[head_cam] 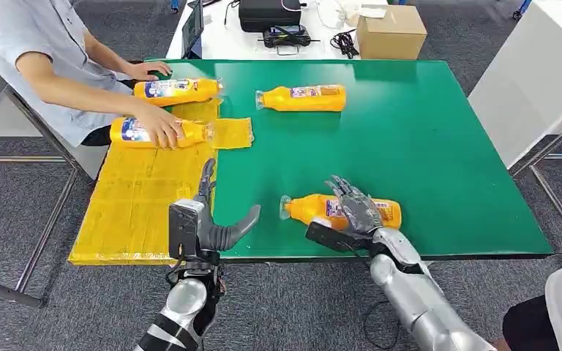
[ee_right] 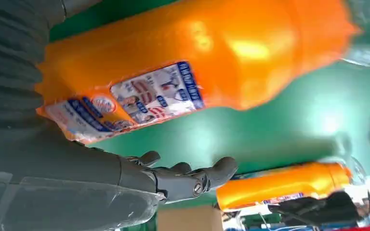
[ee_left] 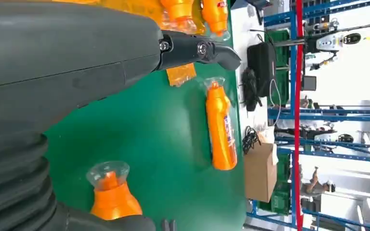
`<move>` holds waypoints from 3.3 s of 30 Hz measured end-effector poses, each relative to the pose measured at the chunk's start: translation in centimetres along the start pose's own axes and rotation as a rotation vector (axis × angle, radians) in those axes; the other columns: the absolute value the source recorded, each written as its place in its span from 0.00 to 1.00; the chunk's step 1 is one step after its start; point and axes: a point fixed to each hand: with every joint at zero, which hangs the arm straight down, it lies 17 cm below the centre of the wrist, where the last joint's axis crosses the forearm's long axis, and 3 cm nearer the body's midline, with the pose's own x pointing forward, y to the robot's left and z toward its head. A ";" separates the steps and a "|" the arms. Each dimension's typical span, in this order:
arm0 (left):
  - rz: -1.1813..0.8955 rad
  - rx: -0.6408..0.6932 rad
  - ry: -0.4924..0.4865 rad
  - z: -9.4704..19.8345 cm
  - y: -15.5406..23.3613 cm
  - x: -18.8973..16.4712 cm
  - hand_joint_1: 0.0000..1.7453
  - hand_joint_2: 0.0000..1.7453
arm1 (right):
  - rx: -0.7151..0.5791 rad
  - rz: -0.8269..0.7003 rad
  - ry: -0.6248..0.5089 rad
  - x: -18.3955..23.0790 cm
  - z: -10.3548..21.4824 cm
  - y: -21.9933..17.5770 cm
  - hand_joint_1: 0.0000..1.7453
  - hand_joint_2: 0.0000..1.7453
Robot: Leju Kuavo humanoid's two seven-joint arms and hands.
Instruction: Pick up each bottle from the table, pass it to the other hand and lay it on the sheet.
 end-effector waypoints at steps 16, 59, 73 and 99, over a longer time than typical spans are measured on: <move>0.001 0.009 0.024 0.2 0.3 -0.4 0.00 1.00 | 0.039 0.211 0.141 -4.0 0.1 -0.7 0.00 1.00; 0.071 -0.041 0.056 0.2 -0.5 -1.2 0.00 1.00 | 0.239 -0.231 0.361 -16.6 6.9 0.6 1.00 1.00; 0.142 -0.049 0.080 0.0 -0.7 -1.5 0.00 1.00 | 0.205 -0.502 0.289 -16.8 9.7 -0.3 1.00 1.00; 0.268 -0.013 0.167 0.3 -0.8 -2.9 0.00 1.00 | 0.020 -0.693 0.076 -9.7 8.1 -1.8 1.00 1.00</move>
